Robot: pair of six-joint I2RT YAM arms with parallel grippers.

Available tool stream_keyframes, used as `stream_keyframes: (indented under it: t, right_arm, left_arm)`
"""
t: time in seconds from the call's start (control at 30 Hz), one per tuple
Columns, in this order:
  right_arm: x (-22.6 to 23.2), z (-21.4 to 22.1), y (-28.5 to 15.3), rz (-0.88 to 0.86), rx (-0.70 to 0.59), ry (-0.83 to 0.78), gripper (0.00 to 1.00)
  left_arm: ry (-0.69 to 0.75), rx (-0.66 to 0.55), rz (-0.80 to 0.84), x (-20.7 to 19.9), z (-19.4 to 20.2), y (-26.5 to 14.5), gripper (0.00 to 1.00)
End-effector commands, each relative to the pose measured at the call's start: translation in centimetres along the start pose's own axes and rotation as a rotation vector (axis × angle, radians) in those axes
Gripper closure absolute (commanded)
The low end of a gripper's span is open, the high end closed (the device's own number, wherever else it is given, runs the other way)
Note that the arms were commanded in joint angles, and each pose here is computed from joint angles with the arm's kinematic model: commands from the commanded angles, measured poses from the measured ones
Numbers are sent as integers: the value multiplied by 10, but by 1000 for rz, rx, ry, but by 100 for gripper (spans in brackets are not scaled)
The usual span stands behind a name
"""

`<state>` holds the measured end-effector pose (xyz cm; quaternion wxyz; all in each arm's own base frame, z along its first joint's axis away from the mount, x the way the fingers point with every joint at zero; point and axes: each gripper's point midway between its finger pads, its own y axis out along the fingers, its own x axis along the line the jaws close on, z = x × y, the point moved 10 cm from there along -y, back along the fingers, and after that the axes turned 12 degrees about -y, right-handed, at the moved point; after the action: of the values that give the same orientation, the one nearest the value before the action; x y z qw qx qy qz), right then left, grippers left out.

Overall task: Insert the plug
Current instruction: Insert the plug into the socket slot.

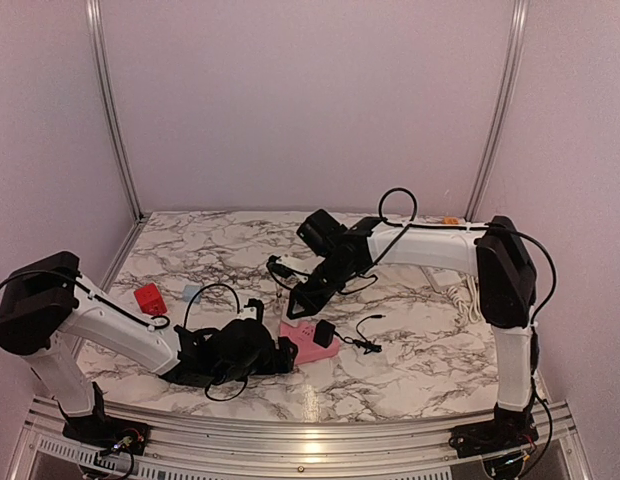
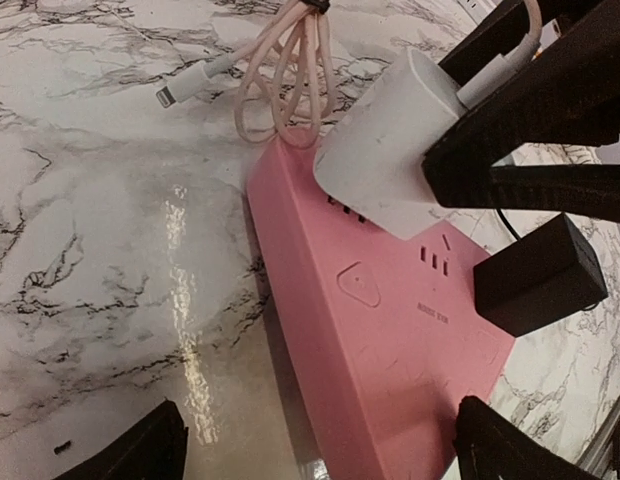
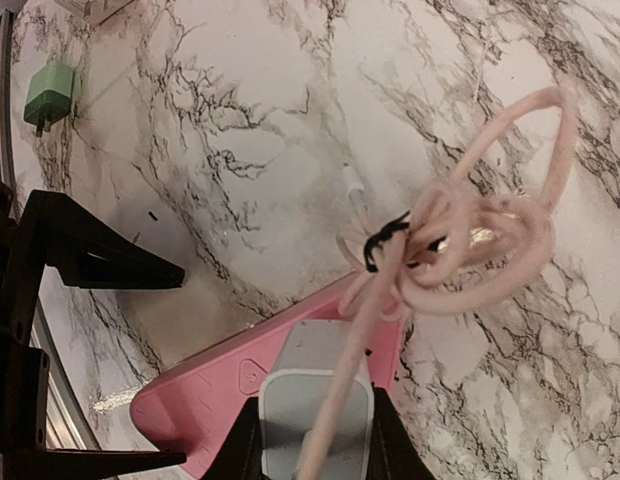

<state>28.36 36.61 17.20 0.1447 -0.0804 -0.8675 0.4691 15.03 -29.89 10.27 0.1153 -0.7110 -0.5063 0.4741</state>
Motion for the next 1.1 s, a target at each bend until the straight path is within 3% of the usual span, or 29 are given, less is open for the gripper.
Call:
stream_keyframes:
  t: [0.0, 0.6, 1.07]
  right_arm:
    - [-2, 17, 25, -1, 122, 7, 100]
    - [0, 41, 52, -11, 177, 21, 100]
    - [3, 71, 78, 33, 284, 19, 100]
  left_arm:
    - [33, 63, -73, 10, 9, 10, 7]
    - [18, 97, -91, 15, 13, 15, 29]
    - [13, 95, -101, 19, 14, 15, 32]
